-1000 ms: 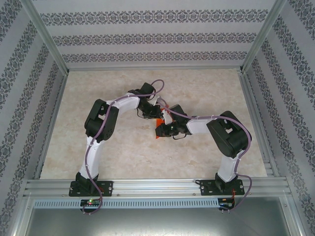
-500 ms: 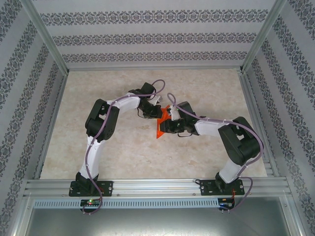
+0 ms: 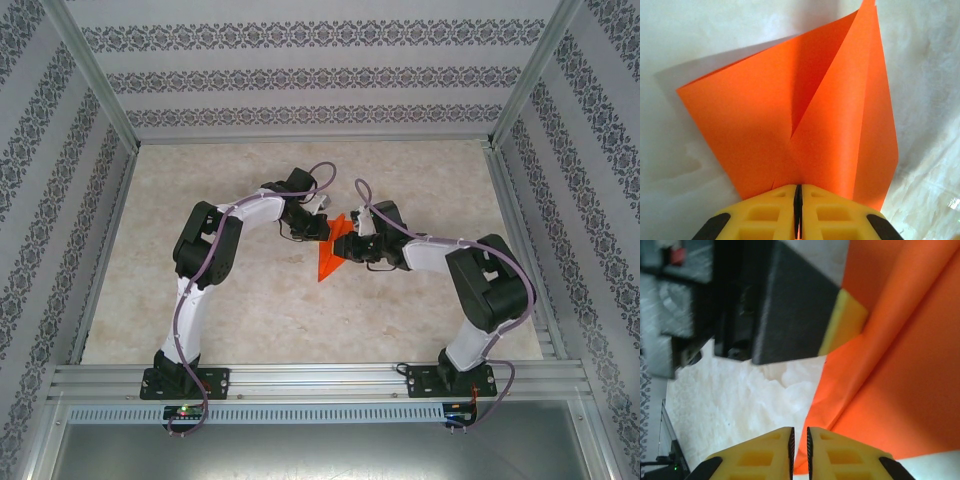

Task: Fold a paper plane with a square sheet of paper (pick it up from the middle)
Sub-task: Fourth fold the wing at the center of the table.

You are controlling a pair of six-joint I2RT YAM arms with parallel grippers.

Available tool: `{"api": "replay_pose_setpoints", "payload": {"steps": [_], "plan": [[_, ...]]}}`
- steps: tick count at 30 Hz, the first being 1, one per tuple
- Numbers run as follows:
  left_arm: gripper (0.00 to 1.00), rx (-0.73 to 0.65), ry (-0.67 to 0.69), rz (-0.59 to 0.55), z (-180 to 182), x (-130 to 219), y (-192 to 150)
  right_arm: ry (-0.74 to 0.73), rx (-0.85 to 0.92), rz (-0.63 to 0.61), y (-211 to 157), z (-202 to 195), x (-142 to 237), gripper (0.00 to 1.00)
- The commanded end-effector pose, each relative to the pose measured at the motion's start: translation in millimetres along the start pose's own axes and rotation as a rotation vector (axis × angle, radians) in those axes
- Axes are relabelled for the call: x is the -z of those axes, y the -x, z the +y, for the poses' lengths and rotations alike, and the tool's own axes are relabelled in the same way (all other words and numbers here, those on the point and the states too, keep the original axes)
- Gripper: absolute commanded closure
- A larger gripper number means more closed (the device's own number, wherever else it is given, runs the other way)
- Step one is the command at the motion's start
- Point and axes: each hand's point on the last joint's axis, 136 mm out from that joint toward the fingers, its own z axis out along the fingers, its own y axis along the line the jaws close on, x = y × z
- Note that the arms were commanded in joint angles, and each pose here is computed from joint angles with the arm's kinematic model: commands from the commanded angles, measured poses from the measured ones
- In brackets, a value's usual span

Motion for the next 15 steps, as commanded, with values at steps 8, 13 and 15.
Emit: {"api": "replay_pose_setpoints", "payload": {"steps": [8,13,15], "plan": [[0.88,0.002,0.111,0.053,30,-16,-19,0.024,-0.025,-0.027,31,-5,-18,0.88],[0.88,0.004,0.11,0.055,32,-17,-21,0.01,-0.046,-0.017,36,-17,-26,0.89],[0.88,0.006,0.112,0.054,33,-17,-21,-0.011,-0.05,-0.004,35,-24,-28,0.89]]}}
